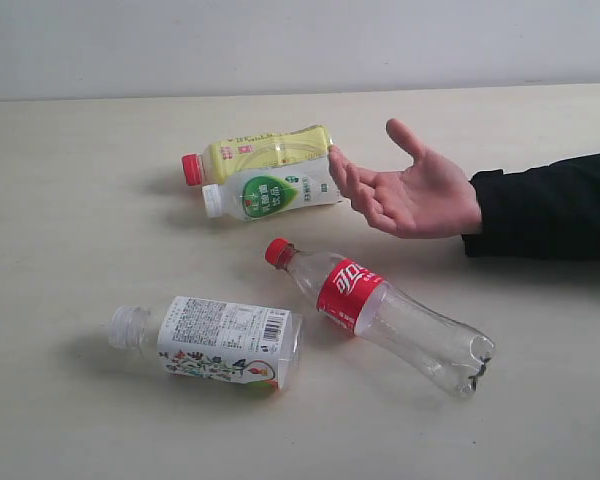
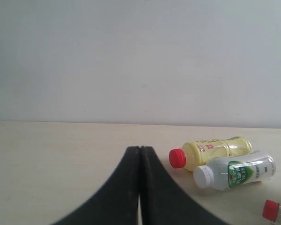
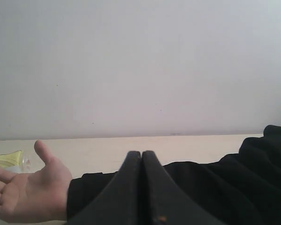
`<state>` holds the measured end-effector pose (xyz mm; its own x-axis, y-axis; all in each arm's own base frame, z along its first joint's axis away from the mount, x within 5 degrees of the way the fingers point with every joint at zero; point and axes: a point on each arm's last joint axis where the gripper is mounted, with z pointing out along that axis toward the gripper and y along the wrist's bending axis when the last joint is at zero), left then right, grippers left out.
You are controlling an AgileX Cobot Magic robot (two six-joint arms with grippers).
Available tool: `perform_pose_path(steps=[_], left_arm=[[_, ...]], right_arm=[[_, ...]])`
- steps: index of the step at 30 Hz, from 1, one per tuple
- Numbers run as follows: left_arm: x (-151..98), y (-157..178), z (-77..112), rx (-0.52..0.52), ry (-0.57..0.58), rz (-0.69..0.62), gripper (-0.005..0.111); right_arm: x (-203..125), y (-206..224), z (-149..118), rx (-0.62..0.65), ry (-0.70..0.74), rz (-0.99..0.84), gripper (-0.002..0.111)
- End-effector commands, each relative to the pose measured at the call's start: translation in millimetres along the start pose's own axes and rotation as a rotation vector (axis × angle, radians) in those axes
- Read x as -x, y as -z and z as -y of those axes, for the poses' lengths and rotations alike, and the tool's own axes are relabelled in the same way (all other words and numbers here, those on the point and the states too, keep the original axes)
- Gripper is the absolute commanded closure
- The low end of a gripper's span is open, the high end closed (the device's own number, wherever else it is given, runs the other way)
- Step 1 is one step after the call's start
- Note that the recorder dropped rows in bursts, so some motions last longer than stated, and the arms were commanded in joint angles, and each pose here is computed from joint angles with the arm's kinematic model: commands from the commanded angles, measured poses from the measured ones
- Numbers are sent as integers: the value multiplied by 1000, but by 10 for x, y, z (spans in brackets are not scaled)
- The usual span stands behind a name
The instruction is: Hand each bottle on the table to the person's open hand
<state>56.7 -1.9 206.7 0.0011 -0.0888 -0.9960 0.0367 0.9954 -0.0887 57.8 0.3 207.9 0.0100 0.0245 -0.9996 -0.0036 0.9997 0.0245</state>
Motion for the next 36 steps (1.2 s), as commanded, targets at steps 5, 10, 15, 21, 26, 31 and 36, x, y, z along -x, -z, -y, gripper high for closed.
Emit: perform_pose_path(steps=[5,10,15,21,26,31,36], left_arm=[[-10,3,-3,3,1,0,107],[-10,3,-3,3,1,0,107],[-10,3,-3,3,1,0,107],[-10,3,-3,3,1,0,107],[-10,3,-3,3,1,0,107],[-10,3,-3,3,1,0,107],[-10,3,-3,3,1,0,107]], right_arm=[[170,22,7,-11,19,202,108],[282,53,11,0,-86,331,108],[455,134,16,57,-278,540,108],[476,146,13,244,-891,535,108],[1007,164,-76,285,-691,551,108],[1671,-124,-396,444,-233,217,108],[1849,-394,-689,791,-147,-62,108]])
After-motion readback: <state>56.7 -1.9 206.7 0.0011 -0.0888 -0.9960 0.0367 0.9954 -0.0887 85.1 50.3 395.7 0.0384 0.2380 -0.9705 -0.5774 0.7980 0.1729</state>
